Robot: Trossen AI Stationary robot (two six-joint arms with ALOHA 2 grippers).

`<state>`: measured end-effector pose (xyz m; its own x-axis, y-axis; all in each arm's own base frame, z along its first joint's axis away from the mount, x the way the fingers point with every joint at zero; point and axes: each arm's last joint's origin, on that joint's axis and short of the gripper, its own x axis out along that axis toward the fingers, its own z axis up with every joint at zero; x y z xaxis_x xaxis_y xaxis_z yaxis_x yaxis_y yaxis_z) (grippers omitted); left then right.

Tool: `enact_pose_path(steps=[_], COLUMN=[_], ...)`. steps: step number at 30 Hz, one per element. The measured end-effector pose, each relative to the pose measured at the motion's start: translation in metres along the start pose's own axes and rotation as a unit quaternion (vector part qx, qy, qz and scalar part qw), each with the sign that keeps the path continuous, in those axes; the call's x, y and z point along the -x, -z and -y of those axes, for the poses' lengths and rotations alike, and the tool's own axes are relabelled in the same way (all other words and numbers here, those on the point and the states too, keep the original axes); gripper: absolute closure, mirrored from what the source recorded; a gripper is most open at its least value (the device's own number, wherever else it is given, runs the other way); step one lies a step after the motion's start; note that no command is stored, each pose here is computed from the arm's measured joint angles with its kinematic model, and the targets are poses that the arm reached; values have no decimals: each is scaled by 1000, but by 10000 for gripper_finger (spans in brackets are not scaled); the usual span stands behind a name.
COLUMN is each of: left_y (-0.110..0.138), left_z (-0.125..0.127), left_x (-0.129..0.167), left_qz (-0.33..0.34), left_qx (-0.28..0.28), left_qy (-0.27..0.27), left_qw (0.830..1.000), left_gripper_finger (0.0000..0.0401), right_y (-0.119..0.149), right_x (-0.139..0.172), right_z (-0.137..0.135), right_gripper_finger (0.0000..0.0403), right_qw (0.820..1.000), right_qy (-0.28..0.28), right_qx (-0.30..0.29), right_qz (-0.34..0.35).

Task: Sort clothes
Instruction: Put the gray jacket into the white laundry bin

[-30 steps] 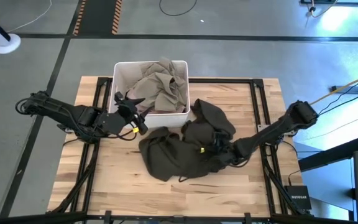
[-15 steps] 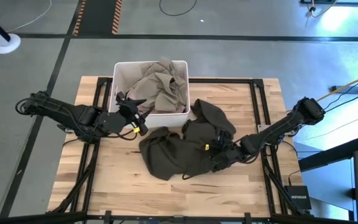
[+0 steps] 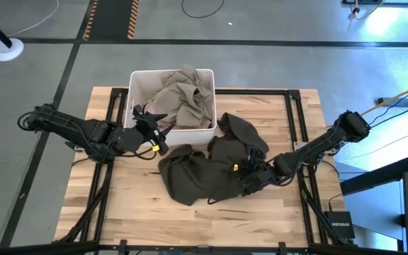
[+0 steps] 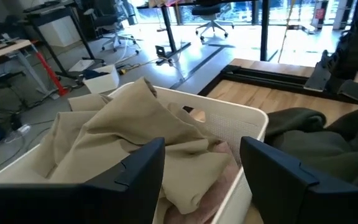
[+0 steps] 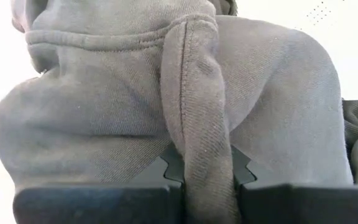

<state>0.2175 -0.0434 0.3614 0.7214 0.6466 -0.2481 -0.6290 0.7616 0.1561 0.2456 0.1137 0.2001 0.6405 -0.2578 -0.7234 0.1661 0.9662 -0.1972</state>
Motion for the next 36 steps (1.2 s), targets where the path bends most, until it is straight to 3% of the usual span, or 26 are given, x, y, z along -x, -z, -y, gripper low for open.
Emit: enact_pose_path(steps=[6,20,30,36], left_y=[0,0,0,0], left_z=[2,2,2,2], left_x=[0,0,0,0], left_qz=[-6,-5,-5,-4], left_qx=[-9,-16,-9,-6], left_qy=[29,30,29,29], left_qw=[1000,999,1000,1000], left_gripper_finger=[196,196,196,196], right_y=[0,-1,-42,-67], right_x=[0,1,30,53], right_z=[0,0,2,8], right_gripper_finger=[356,356,356,356], right_qw=[1000,1000,999,997], right_qy=[0,2,3,31], right_qx=[-10,2,47,69], right_qz=[0,-2,20,33])
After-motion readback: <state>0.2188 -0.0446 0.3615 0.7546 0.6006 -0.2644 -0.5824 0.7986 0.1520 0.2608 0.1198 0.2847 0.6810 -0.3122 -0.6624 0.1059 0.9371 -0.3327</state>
